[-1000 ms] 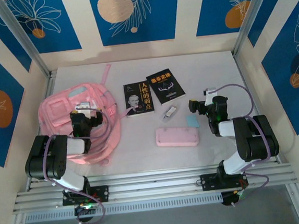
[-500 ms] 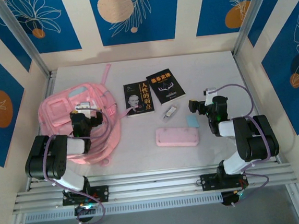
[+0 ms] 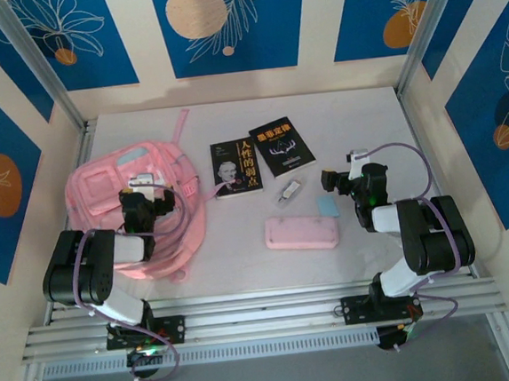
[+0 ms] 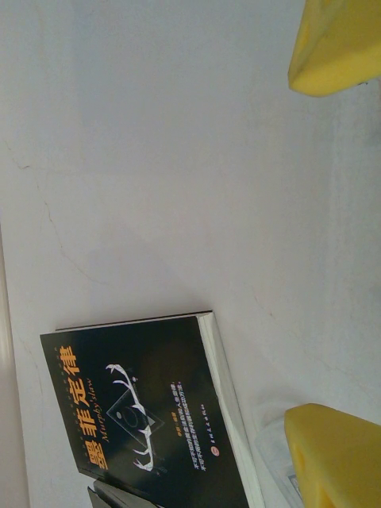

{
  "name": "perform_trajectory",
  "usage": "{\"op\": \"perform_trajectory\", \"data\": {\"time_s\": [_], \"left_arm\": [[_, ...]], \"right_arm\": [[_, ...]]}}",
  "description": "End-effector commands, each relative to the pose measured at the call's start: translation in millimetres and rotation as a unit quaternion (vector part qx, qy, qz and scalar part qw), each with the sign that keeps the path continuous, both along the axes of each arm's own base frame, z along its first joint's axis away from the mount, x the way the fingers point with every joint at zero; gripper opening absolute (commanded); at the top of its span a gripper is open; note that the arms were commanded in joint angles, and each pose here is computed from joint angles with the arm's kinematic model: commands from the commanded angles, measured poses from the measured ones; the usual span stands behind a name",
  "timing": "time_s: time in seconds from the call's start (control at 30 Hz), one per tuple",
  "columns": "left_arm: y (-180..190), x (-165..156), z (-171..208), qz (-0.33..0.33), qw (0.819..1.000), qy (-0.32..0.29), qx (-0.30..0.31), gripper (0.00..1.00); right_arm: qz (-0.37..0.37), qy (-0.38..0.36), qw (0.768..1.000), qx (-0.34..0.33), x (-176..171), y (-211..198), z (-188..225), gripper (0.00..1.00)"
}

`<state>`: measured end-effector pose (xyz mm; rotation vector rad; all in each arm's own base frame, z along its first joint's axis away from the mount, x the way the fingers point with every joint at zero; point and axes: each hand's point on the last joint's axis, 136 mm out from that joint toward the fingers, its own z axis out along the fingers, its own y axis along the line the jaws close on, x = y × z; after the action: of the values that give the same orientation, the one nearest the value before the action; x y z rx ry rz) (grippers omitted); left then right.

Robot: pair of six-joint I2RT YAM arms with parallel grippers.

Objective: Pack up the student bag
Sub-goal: Move the student bag to the top-center of the table.

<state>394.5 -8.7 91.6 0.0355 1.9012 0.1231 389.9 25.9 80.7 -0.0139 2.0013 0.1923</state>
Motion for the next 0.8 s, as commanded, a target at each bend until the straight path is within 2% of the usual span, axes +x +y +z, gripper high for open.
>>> {"op": "perform_trajectory", "data": {"time_s": [0.0, 0.13, 0.27, 0.37, 0.43, 0.53, 0.63, 0.77], "left_arm": [[-5.2, 1.0, 0.9, -0.012, 1.000, 0.000, -0.004, 1.00], [-4.8, 0.4, 9.5, -0.010, 1.000, -0.001, 0.000, 1.00], [-7.0, -1.7, 30.1, -0.010, 1.000, 0.009, 0.012, 1.00], [-5.3, -6.5, 42.7, 0.015, 0.998, 0.068, -0.007, 1.00], [-9.4, -10.4, 49.3, 0.021, 0.993, 0.111, -0.028, 1.00], [-18.2, -19.3, 55.0, 0.032, 0.983, 0.178, -0.028, 1.00], [-30.0, -32.2, 54.5, 0.056, 0.969, 0.238, -0.026, 1.00], [-63.8, -50.9, 39.0, 0.060, 0.950, 0.303, -0.047, 0.97]], "right_arm": [[0.000, -0.023, 1.000, 0.002, 7.0, -0.6, 13.0, 0.99], [-0.018, -0.023, 1.000, -0.009, 9.0, -3.4, 20.5, 0.99], [-0.045, 0.026, 0.998, -0.022, 17.3, -8.1, 38.9, 0.99], [-0.084, 0.070, 0.994, -0.008, 24.4, -12.5, 52.1, 0.99], [-0.089, 0.088, 0.992, 0.021, 28.2, -6.7, 60.3, 1.00], [-0.087, 0.116, 0.987, 0.065, 33.9, 9.5, 70.1, 0.99], [-0.069, 0.156, 0.981, 0.091, 36.3, 31.5, 75.3, 1.00], [-0.020, 0.199, 0.976, 0.084, 33.6, 67.7, 78.1, 0.99]]}}
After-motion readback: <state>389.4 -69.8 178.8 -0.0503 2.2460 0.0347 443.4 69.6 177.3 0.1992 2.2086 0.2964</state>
